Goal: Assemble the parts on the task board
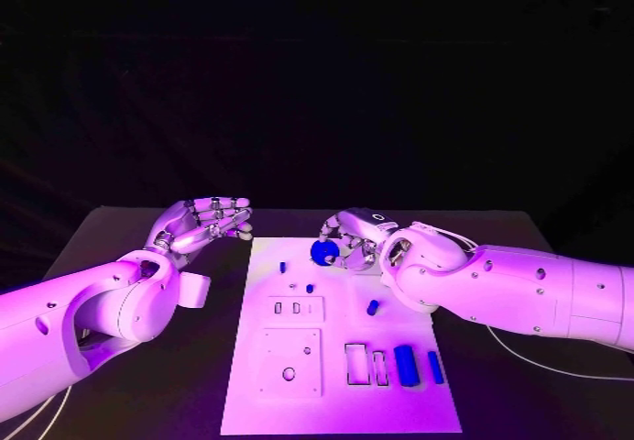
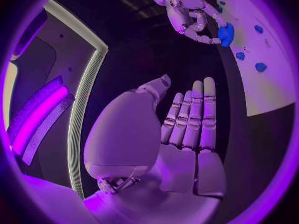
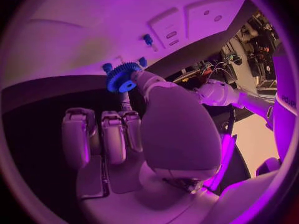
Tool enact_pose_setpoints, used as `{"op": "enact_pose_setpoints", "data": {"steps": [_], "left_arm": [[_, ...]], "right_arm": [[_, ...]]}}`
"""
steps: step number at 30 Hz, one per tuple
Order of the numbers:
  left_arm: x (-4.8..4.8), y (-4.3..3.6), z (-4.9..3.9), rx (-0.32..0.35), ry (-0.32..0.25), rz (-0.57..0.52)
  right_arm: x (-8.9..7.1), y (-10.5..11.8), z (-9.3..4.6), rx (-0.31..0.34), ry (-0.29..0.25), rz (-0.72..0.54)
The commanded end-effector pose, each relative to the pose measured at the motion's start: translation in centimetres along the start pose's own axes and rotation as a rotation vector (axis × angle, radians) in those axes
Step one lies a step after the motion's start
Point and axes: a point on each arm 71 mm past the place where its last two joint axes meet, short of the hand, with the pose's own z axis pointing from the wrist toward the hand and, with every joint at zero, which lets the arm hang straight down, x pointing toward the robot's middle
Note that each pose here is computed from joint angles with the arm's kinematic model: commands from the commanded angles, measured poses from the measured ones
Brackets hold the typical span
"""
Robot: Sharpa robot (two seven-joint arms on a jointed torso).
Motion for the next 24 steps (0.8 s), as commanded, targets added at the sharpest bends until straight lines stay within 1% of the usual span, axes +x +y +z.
{"op": "enact_pose_setpoints", "data": {"steps": [1, 5, 11, 17, 24], "left_arm": [[0.33, -0.11, 0.08, 0.006, 0.019, -0.012], [0.41, -0.11, 0.09, 0.006, 0.021, -0.013], [0.50, -0.12, 0.12, 0.006, 0.023, -0.014], [0.60, -0.11, 0.13, 0.004, 0.027, -0.016], [0.56, -0.11, 0.13, 0.003, 0.027, -0.015]], "right_arm": [[0.6, 0.8, 0.5, -0.032, -0.019, -0.053], [1.6, 1.4, 1.2, -0.036, -0.002, -0.059], [2.6, 1.7, 2.0, -0.035, 0.012, -0.068], [3.5, 1.7, 2.5, -0.026, 0.031, -0.074], [3.9, 1.2, 2.9, -0.008, 0.030, -0.090]]}}
